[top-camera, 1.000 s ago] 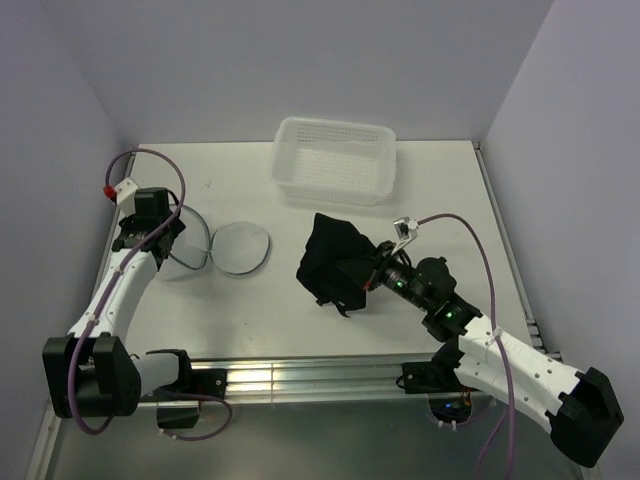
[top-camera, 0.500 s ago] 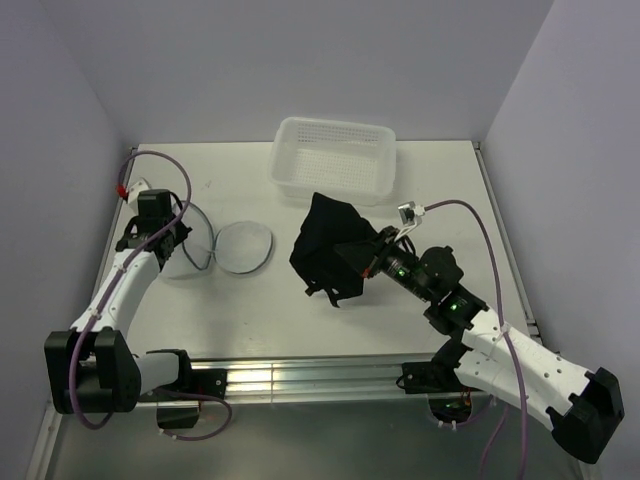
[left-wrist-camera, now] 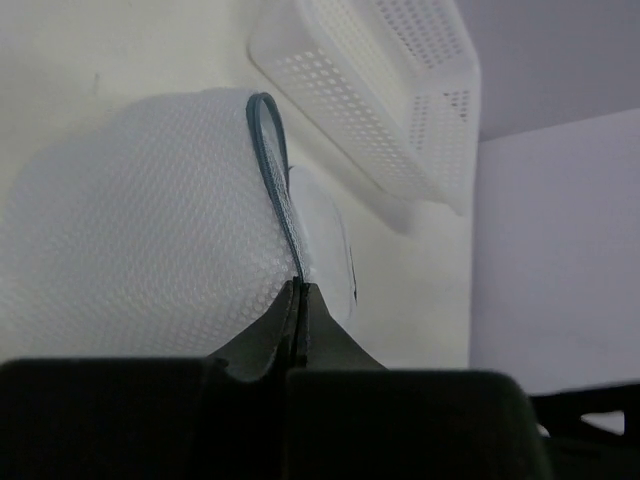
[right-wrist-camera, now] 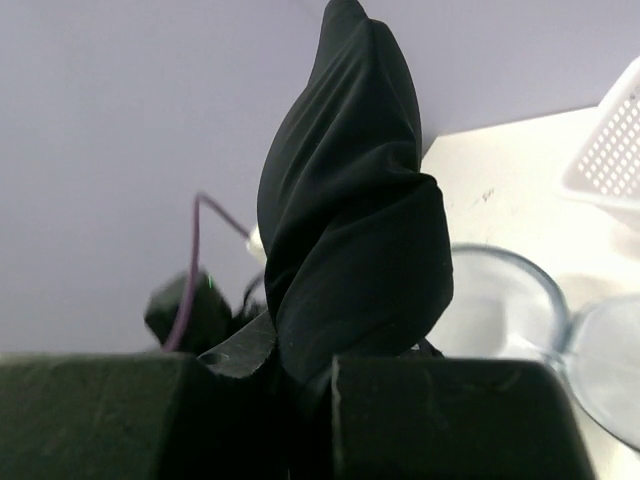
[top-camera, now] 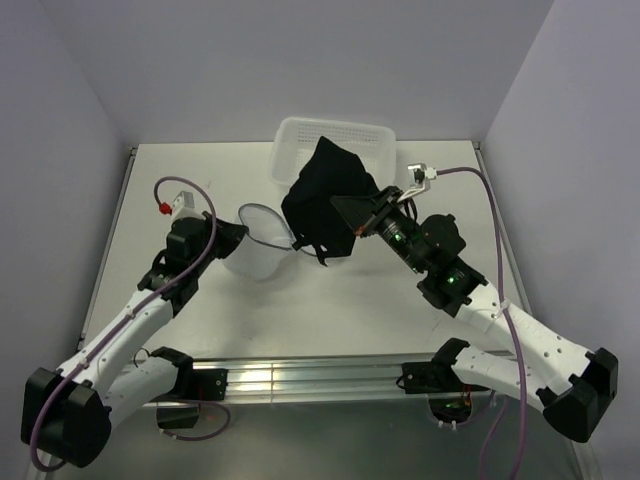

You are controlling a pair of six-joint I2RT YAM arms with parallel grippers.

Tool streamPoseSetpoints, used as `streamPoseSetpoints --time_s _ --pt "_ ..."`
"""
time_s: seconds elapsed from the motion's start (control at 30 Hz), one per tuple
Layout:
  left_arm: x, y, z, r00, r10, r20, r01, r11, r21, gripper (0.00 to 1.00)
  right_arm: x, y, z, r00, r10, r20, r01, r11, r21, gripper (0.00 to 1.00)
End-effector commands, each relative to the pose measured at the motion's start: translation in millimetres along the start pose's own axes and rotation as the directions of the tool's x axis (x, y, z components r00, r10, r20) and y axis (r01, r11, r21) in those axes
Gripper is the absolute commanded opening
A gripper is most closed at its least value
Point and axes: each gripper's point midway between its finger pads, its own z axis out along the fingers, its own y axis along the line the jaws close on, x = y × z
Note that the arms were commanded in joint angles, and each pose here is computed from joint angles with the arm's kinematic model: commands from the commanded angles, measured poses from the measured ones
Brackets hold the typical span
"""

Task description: Place the bra in the laundry bag and zip it closed

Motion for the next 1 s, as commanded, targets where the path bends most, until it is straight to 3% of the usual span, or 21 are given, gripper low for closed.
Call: streamPoseSetpoints --time_s 0.0,0.3,0.53,0.8,0.97 --pt "1.6 -32.3 -11.6 0.983 -0.182 0.007 0.178 0.964 0.196 0.00 -37.6 22.2 17.1 0.991 0.036 0.132 -0.032 0.999 -0.028 0.00" --pt "37.4 22.8 -21.3 0.978 -0.208 0.012 0.201 0.958 0.203 0.00 -8.0 1.7 70.1 0.985 0.100 0.141 -0.106 0.994 0.034 0.00" --pt "34.1 22.4 -29.6 0.982 -0.186 0.046 0.169 0.954 0.247 0.00 23.2 -8.7 100.4 0.976 0.126 0.178 -0.146 0.984 0.102 0.00" --pt "28.3 18.4 -32.8 0.981 -0.183 0.068 0.159 0.951 0.266 0.00 74.5 -26.3 103.6 0.965 0.150 0.217 -0.191 0.964 0.185 0.00" --pt "24.4 12.3 -34.1 0.977 -0.200 0.076 0.170 0.941 0.294 0.00 110.9 -46.3 103.7 0.975 0.142 0.172 -0.180 0.957 0.229 0.00"
